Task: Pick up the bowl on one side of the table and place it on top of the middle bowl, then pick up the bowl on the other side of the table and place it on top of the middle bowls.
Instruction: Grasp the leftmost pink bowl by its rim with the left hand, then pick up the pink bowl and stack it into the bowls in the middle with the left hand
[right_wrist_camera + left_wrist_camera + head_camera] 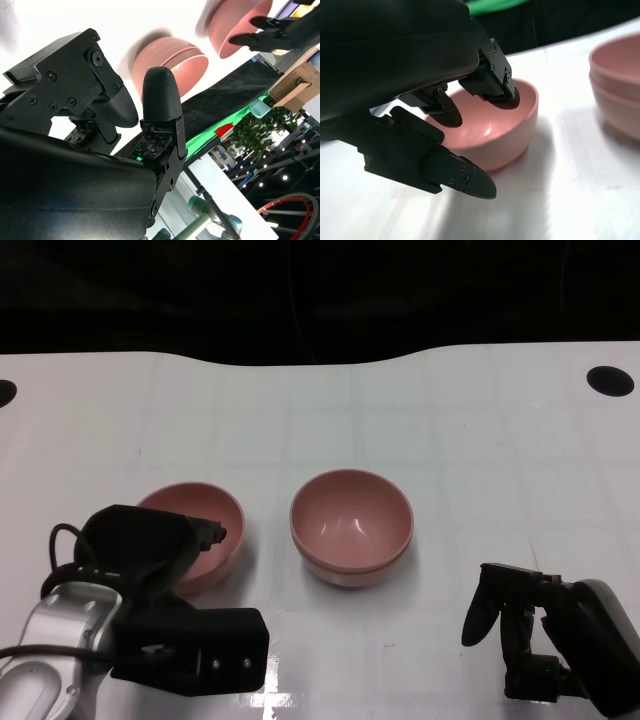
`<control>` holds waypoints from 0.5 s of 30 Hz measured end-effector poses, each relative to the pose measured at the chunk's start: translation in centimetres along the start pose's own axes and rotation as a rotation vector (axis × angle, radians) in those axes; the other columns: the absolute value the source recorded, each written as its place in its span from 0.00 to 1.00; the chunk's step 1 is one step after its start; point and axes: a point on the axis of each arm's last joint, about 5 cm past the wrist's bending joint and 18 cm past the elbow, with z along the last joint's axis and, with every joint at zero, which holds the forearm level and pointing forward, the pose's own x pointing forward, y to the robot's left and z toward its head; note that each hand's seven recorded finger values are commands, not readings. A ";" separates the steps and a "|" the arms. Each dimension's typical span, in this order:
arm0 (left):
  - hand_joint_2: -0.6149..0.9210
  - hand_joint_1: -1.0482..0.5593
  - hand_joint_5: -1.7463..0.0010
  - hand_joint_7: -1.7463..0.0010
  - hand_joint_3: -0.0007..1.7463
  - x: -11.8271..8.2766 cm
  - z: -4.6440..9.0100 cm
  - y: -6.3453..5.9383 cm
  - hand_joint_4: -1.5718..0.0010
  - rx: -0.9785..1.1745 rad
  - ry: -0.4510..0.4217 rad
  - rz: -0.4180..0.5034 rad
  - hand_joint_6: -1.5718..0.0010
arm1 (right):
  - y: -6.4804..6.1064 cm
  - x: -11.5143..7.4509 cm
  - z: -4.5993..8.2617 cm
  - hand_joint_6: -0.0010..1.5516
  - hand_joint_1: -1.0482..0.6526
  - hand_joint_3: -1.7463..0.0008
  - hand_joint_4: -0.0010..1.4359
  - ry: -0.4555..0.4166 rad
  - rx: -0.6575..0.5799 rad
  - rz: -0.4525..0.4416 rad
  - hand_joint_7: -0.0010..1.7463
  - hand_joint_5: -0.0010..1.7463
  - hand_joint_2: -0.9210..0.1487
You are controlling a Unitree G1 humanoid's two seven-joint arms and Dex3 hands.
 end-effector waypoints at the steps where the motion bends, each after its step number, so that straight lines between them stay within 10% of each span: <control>1: 1.00 0.32 0.82 0.97 0.03 0.3 0.0 -0.2 0.42 0.009 -0.001 -0.019 0.55 | 0.0 0.0 0.0 0.54 0.56 0.05 0.67 -0.001 0.000 0.000 0.87 1.00 0.73; 3: 1.00 0.39 0.41 0.98 0.04 0.7 -0.1 -0.6 0.50 0.023 -0.008 -0.043 0.48 | 0.0 0.0 0.0 0.54 0.56 0.05 0.68 -0.002 -0.001 -0.001 0.87 1.00 0.73; 5: 1.00 0.42 0.23 0.96 0.05 1.1 -0.3 -1.0 0.50 0.027 -0.024 -0.042 0.39 | 0.0 0.0 0.0 0.54 0.56 0.05 0.68 -0.003 -0.001 -0.001 0.87 1.00 0.73; 8: 1.00 0.44 0.16 0.94 0.06 1.5 -0.6 -1.4 0.49 0.026 -0.045 -0.017 0.34 | 0.0 0.0 0.1 0.55 0.55 0.04 0.68 -0.004 -0.001 -0.001 0.87 1.00 0.73; 10: 1.00 0.49 0.03 0.54 0.09 1.6 -0.8 -1.6 0.44 0.016 -0.064 0.038 0.43 | 0.1 0.0 0.1 0.54 0.55 0.04 0.68 -0.004 -0.004 0.001 0.86 1.00 0.74; 15: 1.00 0.50 0.00 0.22 0.15 2.0 -0.9 -1.4 0.48 -0.018 -0.099 0.160 0.58 | 0.1 0.0 0.1 0.54 0.55 0.04 0.68 -0.007 -0.013 0.006 0.85 1.00 0.75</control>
